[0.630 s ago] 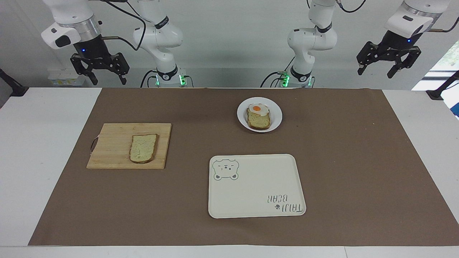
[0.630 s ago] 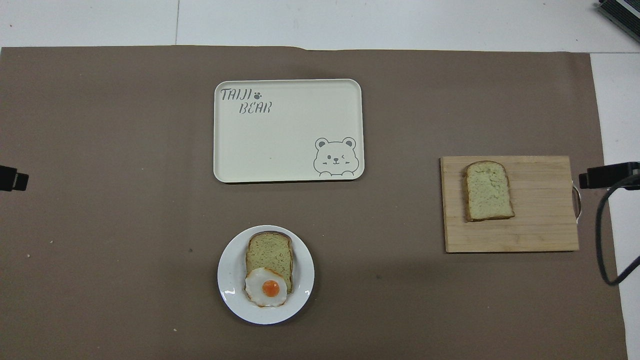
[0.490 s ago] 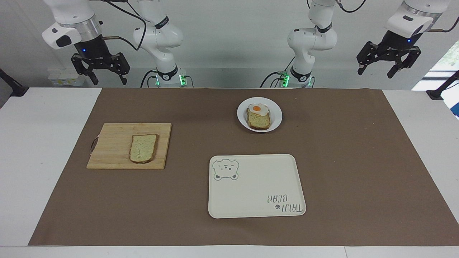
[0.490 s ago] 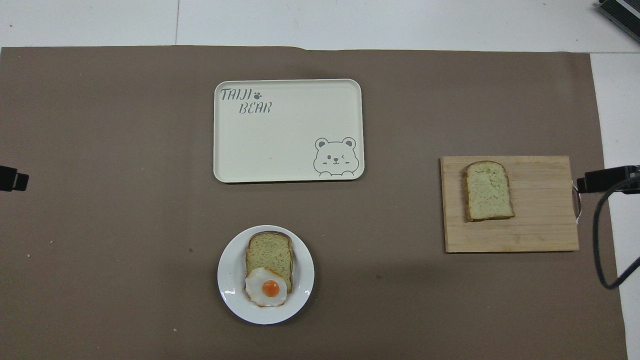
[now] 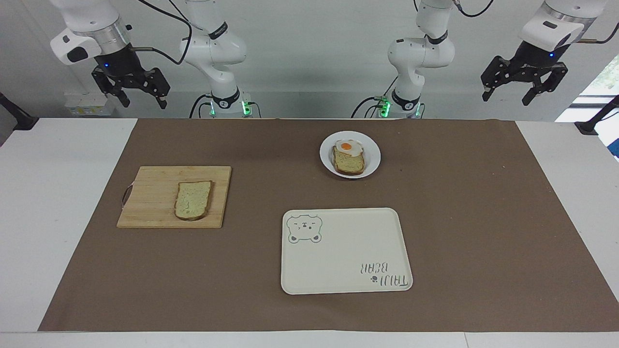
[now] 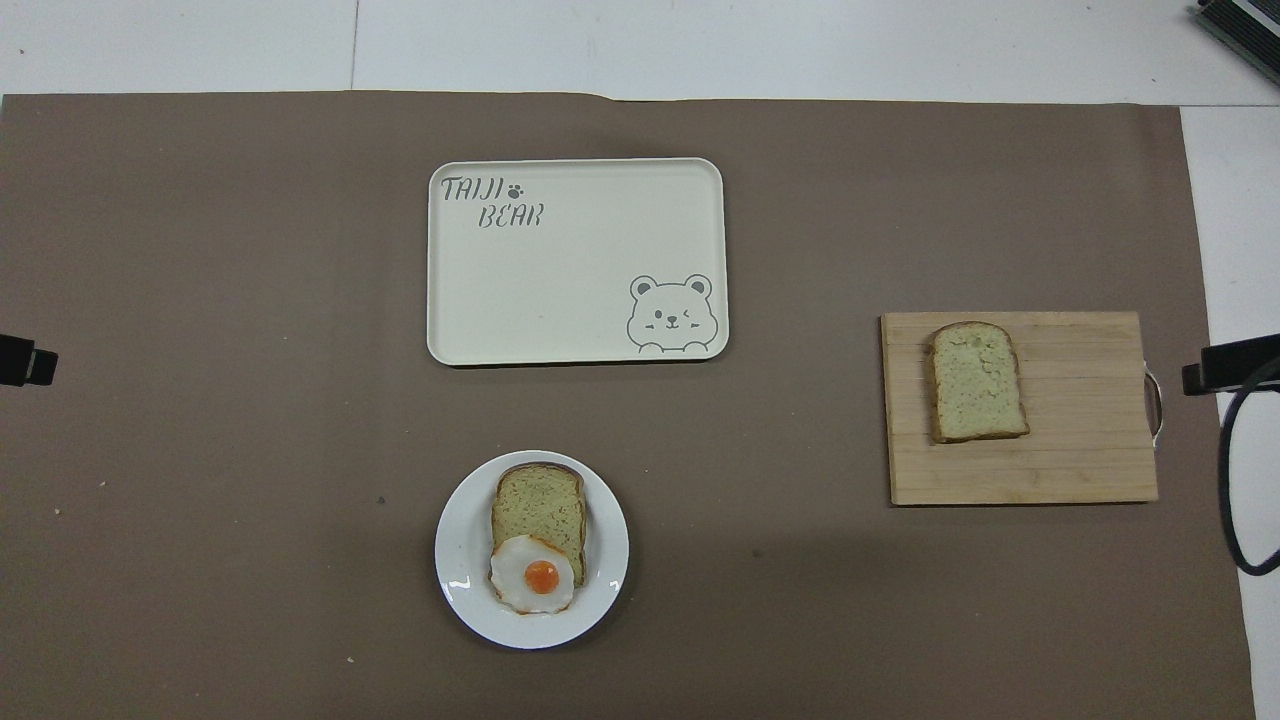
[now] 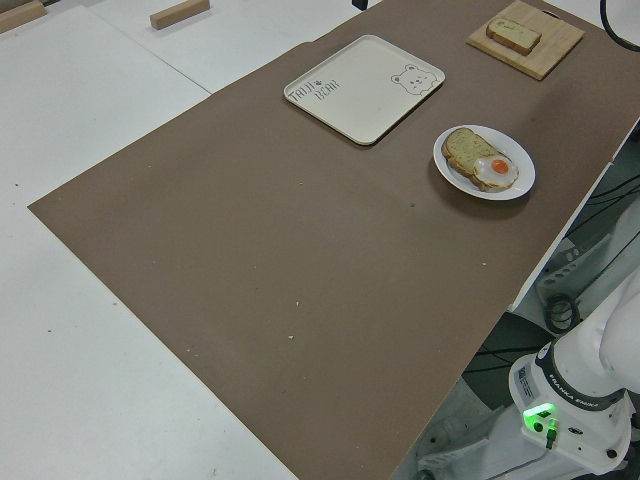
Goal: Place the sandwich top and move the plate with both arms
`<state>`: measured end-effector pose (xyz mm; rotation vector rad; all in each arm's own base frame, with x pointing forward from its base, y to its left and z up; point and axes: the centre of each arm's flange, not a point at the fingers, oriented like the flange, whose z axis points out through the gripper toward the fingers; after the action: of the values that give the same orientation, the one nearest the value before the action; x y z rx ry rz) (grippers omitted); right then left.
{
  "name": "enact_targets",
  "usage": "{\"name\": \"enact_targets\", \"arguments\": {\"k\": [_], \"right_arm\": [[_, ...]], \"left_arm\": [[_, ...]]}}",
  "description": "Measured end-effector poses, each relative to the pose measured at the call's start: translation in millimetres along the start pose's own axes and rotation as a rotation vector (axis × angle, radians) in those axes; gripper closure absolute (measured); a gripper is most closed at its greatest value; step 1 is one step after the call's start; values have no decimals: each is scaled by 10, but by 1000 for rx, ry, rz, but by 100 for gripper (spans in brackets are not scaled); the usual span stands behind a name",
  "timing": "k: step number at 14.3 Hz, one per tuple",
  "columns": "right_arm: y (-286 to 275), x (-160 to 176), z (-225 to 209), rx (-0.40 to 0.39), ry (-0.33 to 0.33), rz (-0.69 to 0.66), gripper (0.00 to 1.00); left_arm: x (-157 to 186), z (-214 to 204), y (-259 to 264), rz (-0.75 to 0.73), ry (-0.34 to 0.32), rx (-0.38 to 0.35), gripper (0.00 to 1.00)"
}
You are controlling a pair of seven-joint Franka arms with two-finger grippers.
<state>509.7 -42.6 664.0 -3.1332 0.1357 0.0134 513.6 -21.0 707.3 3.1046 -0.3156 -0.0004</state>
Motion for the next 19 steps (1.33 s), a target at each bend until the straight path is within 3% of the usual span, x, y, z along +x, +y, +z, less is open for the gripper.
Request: {"name": "enact_targets", "arguments": {"k": [8, 19], "right_arm": [[-21, 7, 27, 0, 5, -4, 0], [-105, 10, 23, 0, 11, -20, 0]], "left_arm": [[111, 151, -31, -1, -69, -11, 0], [9, 15, 49, 13, -60, -14, 0]]}}
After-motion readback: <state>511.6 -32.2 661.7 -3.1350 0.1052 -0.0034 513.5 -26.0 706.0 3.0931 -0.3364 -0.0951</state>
